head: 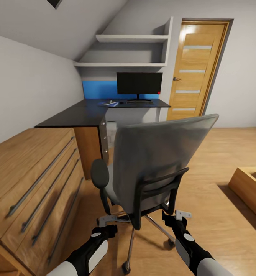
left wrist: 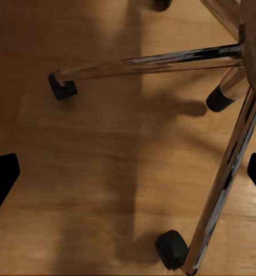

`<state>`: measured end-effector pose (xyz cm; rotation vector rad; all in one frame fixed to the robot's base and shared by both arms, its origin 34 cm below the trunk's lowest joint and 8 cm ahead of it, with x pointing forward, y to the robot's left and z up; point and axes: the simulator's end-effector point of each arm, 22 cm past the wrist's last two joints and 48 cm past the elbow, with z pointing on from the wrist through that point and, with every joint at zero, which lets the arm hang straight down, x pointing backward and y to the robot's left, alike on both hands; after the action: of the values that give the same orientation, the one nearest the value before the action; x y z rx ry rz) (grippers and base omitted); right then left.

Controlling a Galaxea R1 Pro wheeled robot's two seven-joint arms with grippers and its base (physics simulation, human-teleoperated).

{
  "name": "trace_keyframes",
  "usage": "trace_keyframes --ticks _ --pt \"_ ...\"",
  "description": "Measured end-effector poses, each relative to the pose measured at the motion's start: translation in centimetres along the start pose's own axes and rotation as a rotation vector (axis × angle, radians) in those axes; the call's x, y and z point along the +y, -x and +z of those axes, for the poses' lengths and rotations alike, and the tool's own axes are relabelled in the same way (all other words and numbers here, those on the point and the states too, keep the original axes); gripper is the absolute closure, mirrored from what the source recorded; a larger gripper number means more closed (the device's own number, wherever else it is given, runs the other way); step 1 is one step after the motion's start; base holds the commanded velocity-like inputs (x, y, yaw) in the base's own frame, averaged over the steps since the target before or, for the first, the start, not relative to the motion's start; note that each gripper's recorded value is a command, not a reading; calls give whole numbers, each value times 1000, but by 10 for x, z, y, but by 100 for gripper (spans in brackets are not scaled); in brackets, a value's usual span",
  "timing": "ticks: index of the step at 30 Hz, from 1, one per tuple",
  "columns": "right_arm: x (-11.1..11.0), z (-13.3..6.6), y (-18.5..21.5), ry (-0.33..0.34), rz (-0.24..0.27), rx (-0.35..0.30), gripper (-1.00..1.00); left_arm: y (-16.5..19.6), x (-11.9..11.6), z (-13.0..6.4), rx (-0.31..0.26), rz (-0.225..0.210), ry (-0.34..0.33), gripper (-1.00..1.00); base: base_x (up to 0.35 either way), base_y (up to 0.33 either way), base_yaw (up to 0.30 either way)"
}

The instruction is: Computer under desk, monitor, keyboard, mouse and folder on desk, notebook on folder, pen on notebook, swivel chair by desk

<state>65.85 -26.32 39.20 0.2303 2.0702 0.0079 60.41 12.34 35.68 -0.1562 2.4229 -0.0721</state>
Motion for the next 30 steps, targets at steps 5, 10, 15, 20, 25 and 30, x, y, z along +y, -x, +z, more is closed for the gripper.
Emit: trace_keyframes --ticks 5,10,15,20,25,30 --pt "0 -1 7 1 1 -25 -100 2 0 -1 -4 -1 0 -100 320 0 -152" --pt "1 -2 10 2 0 -33 -100 4 0 -2 -7 -2 1 -100 320 -30 -155" --pt "1 -2 13 2 1 -38 -100 5 1 -3 -10 -1 2 -100 320 -58 -147" --pt "1 -3 15 1 3 -42 -100 7 0 -5 -14 -3 0 -100 320 -50 -73" --pt "2 -3 15 3 1 -42 -100 8 -1 -5 -16 -4 -2 -100 320 -23 -10" --pt "2 -3 15 5 -1 -42 -100 8 -2 -5 -16 -4 -4 -100 321 25 -1"
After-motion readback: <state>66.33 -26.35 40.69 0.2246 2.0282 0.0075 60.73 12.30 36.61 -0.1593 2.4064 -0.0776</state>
